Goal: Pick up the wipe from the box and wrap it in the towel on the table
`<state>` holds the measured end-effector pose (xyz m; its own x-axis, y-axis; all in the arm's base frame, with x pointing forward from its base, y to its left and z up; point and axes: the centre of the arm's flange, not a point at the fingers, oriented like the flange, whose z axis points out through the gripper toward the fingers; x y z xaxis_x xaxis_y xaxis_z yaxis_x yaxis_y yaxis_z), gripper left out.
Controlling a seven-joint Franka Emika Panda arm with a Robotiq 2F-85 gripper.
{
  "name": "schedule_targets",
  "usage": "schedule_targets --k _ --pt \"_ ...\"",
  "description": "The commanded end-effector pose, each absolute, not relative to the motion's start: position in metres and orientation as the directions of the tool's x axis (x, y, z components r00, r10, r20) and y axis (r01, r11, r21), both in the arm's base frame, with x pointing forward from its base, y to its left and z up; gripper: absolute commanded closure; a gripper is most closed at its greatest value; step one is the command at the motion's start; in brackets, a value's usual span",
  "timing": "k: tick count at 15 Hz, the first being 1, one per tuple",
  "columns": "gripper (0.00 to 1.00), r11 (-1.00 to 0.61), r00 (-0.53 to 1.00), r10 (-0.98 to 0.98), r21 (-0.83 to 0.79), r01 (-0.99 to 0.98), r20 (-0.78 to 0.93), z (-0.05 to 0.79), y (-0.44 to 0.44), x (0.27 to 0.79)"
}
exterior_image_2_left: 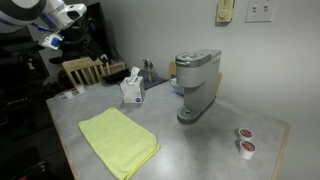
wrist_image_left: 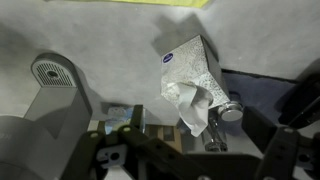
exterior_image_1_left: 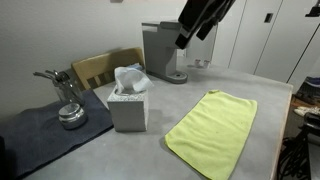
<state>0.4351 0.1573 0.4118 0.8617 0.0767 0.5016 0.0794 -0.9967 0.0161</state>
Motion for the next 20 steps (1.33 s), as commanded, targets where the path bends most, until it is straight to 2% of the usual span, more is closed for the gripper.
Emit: schedule_targets --k 1,5,10,20 --pt "0.0 -0.997 0.864 0.078 0.016 0.08 0.497 0.41 0.157 0.435" --pt "0.0 -0.994 0.851 0.096 0.007 0.107 0.517 0.413 0.16 0.433" --pt "0.0 -0.988 0.801 0.14 0.027 0.153 0.582 0.4 0.158 0.456" --pt "0.0 -0.96 0.733 0.185 -0.04 0.278 0.654 0.4 0.154 0.548"
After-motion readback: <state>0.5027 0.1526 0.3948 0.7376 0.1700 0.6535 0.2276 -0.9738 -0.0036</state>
